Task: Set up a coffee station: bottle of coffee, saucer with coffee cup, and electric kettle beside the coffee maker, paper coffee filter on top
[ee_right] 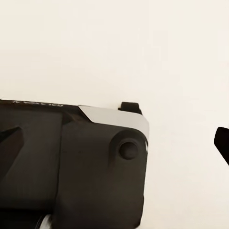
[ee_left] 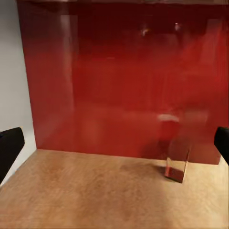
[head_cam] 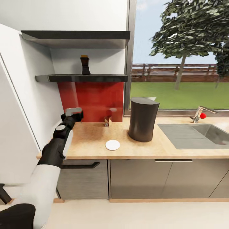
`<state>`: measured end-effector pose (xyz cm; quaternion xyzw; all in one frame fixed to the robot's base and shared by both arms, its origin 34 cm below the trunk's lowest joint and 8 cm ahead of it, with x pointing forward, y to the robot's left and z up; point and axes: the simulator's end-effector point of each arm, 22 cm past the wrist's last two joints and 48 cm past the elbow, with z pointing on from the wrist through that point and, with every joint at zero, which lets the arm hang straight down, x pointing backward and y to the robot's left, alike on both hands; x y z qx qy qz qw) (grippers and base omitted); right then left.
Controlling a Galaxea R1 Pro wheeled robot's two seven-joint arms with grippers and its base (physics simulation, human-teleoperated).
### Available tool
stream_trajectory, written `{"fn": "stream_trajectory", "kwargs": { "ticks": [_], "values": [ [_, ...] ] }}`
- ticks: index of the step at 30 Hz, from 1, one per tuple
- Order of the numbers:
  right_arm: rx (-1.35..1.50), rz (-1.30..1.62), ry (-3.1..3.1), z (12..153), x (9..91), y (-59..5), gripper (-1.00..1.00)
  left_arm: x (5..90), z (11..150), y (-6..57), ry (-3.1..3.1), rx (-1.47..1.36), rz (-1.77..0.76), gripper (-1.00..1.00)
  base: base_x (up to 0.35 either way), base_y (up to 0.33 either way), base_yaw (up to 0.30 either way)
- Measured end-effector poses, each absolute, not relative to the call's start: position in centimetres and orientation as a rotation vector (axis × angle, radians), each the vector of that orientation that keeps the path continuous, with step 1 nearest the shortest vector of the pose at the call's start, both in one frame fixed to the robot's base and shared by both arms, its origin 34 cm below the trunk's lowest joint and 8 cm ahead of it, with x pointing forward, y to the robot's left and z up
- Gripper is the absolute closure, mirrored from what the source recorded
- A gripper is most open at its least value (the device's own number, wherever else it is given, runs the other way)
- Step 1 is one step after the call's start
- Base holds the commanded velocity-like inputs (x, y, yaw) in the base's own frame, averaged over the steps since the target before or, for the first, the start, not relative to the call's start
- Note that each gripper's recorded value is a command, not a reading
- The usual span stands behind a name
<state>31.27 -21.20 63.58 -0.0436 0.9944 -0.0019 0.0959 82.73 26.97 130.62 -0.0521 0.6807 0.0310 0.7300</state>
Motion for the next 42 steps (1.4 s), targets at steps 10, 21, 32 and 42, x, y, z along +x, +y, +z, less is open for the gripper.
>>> {"fn": "stream_trajectory", "kwargs": {
  "ticks": [10,21,32,42],
  "values": [
    [-0.133,0.028,2.952,63.6,30.7,-19.6,-1.0,84.3,148.6,23.2,1.429,-0.068,0.177,-1.0,0.0,0.0,0.0],
    [-0.134,0.031,2.955,63.5,30.5,-19.5,-1.0,86.5,160.5,23.4,1.466,-0.056,0.266,-1.0,0.0,0.0,0.0],
    [-0.136,0.012,2.99,62.9,27.8,-20.5,-1.0,86.2,163.9,24.3,1.482,-0.064,0.297,-1.0,0.0,0.0,0.0],
    [-0.135,-0.011,3.022,62.5,25.5,-21.8,-1.0,85.4,165.5,24.5,1.431,-0.088,0.297,-1.0,0.0,0.0,0.0]
  ]
}}
